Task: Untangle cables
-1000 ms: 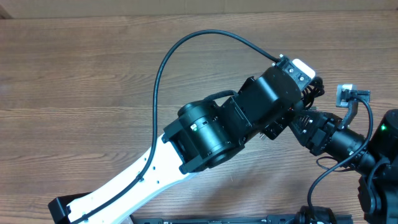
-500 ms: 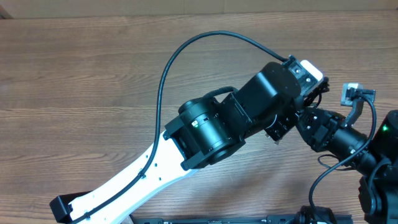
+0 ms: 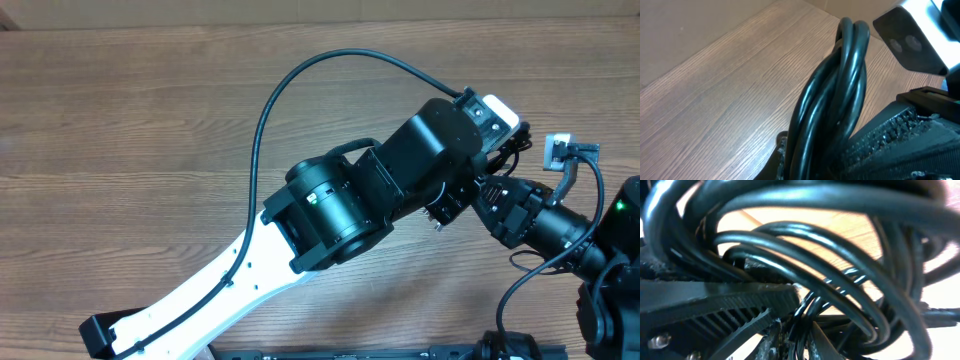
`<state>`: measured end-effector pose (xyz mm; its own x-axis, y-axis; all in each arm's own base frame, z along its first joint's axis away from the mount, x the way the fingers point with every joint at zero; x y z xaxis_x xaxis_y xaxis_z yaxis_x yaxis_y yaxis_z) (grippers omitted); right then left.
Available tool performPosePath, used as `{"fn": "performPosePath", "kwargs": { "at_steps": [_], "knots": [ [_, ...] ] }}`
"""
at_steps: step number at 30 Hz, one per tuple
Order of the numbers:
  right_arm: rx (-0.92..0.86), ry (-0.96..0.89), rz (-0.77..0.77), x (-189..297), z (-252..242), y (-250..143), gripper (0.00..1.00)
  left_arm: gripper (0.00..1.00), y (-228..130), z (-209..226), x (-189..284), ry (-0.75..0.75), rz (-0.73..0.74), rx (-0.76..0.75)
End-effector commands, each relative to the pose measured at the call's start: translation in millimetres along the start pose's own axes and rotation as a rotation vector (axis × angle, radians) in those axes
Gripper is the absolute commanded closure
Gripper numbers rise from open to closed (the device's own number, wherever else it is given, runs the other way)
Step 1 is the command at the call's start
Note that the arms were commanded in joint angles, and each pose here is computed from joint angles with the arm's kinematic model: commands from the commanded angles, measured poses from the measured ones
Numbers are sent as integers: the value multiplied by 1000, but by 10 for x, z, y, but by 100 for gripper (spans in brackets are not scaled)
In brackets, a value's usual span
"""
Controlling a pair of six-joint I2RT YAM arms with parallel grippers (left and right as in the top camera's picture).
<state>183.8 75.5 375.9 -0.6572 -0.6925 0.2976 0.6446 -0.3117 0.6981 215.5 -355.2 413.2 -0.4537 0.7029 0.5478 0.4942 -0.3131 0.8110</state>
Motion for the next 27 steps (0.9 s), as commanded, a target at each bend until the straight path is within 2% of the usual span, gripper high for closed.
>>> {"fn": "performPosePath", "kwargs": {
  "at_steps": [1,5,10,14,20,27],
  "knots": [
    [51,95,-2,31,178,51,90,96,-20,-195,35,-112,14,-22],
    [49,93,1,31,174,46,96,96,1,-92,31,-56,3,-10],
    [46,69,-5,28,143,49,96,96,17,79,31,-19,9,64],
    [47,-2,-39,26,59,94,96,96,-20,152,44,0,32,74],
    [76,4,-73,30,84,168,96,96,-21,176,44,6,34,83],
    [26,-145,-159,56,-93,284,96,96,-127,197,51,6,91,63]
  ]
}}
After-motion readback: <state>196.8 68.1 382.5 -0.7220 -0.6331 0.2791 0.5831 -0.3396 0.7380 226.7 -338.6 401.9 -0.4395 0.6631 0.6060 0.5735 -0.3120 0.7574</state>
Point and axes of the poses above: each gripper's point midway between its finger pads, its own x axis back along the fingers, its own z axis along the line the jaws close on, y = z × x, the point moved 5 cm from there along x, back along the fingers, and after that the axes turned 7 degrees about x, right-handed, at the moved point
